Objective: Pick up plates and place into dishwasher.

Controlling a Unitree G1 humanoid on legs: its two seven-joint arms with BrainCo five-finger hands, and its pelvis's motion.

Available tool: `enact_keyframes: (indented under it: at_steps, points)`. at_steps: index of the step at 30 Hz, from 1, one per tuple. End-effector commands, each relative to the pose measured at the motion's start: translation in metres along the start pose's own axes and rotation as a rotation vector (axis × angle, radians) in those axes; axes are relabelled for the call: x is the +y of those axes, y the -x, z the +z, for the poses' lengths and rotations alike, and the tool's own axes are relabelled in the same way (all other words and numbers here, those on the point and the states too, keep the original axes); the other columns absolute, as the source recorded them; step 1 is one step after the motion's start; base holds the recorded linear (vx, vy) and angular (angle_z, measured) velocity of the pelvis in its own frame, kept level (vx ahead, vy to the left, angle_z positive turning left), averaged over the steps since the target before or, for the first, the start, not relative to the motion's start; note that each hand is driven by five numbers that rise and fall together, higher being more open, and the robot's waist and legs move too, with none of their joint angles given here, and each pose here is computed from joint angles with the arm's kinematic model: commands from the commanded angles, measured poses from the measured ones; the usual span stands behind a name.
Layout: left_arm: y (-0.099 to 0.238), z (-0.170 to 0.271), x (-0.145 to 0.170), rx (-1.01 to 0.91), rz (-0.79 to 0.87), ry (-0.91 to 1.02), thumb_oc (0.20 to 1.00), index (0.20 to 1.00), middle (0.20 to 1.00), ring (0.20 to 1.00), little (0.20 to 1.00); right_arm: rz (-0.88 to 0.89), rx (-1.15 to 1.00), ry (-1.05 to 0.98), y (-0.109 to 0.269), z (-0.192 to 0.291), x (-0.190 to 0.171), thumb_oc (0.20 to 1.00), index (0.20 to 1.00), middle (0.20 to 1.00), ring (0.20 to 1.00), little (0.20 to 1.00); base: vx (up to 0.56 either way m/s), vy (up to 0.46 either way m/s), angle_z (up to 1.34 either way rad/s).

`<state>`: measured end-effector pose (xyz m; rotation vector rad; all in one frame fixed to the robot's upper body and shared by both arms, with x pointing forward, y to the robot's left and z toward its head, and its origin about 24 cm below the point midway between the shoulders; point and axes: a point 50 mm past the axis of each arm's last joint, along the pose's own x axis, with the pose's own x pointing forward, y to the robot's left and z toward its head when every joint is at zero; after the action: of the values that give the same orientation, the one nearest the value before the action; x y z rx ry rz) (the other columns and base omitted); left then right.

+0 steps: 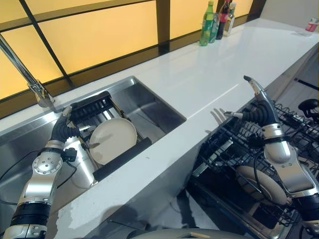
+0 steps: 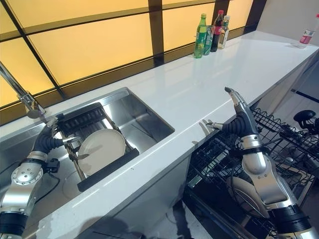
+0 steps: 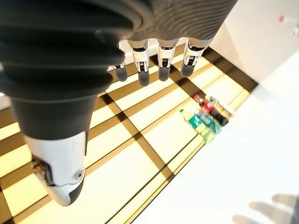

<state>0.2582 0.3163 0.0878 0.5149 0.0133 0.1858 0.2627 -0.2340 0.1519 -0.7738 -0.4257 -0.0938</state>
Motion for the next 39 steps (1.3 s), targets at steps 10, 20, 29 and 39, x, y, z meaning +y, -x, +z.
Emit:
enact_keyframes:
  at_steps: [10, 20, 29, 39]
  points:
    - [-0.02, 0.016, 0.014, -0.043, 0.05, -0.207, 1.0, 1.0, 1.0, 1.0, 1.0, 0.005, -0.112, -0.059, 0.004, 0.022, -0.016, 1.0, 1.0, 1.0, 1.0, 1.0, 0.14, 0.161, 0.02]
    - [-0.039, 0.025, 0.036, -0.044, 0.18, -0.349, 1.0, 1.0, 1.0, 1.0, 1.0, -0.005, -0.109, -0.046, 0.001, 0.02, -0.021, 1.0, 1.0, 1.0, 1.0, 1.0, 0.07, 0.077, -0.06]
    - [-0.052, 0.034, 0.061, 0.001, 0.277, -0.527, 1.0, 1.0, 1.0, 1.0, 1.0, -0.053, -0.151, -0.009, -0.013, 0.026, -0.031, 1.0, 1.0, 1.0, 1.0, 1.0, -0.05, 0.069, -0.1]
    - [-0.063, 0.021, 0.053, 0.18, 0.054, -0.504, 1.0, 1.0, 1.0, 1.0, 1.0, -0.086, -0.221, 0.022, -0.027, 0.043, -0.036, 1.0, 1.0, 1.0, 1.0, 1.0, -0.09, 0.075, -0.11]
